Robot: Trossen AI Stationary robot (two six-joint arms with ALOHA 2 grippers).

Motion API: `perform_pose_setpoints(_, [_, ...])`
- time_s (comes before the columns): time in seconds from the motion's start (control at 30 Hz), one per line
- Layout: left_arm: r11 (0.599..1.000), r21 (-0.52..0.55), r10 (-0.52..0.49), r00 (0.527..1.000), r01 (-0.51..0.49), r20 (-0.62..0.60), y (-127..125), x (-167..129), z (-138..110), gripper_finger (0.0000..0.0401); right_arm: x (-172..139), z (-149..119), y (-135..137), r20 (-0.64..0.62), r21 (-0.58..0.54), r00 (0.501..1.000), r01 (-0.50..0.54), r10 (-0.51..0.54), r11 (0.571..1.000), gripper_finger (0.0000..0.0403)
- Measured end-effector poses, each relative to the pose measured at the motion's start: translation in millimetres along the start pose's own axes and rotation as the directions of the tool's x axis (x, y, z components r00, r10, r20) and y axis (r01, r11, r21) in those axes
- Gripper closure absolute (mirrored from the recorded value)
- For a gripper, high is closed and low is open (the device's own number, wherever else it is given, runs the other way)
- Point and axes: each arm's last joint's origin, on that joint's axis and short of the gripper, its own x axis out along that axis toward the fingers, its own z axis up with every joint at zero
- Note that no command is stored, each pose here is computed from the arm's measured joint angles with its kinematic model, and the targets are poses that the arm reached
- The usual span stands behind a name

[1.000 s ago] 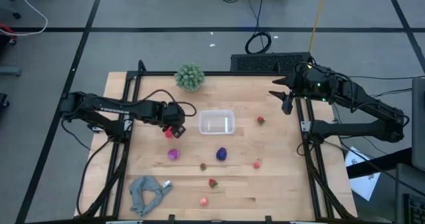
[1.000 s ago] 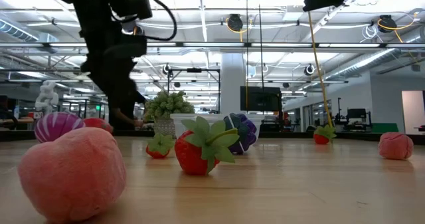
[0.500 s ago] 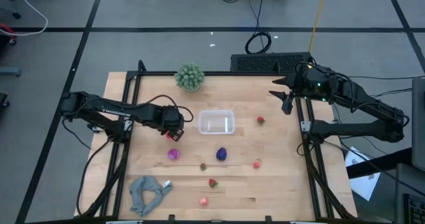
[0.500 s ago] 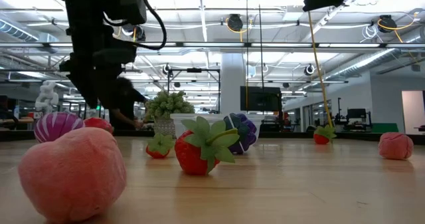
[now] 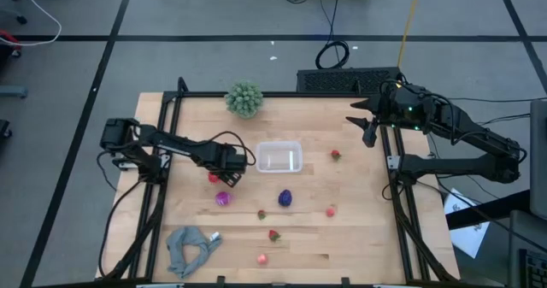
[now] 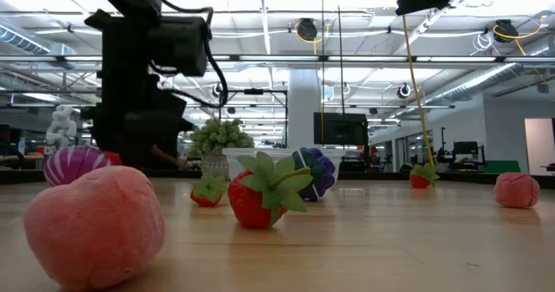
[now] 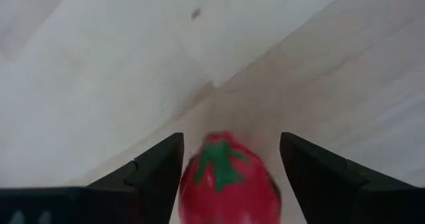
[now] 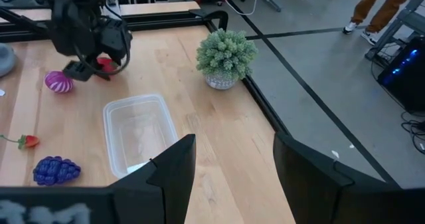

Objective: Pick and placing Produce into tupperware
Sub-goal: Put the dragon fruit into the bin

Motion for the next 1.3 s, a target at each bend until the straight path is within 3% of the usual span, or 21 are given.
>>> perform_pose_setpoints(0.23, [1.0, -0.001, 0.004, 0.999, -0.004, -0.04, -4.4, 8.5, 0.7, 0.0146, 0.0, 0.0, 0.0, 0.0, -0.006, 1.0, 0.0, 0.0, 1.0, 0.0209])
perform_pose_setpoints(1.3, [0.999, -0.043, 0.016, 0.995, -0.021, -0.095, 8.8, -13.0, -13.6, 0.0146, 0.0, 0.4, 0.0, 0.004, -0.007, 1.0, 0.0, 0.0, 1.0, 0.0209])
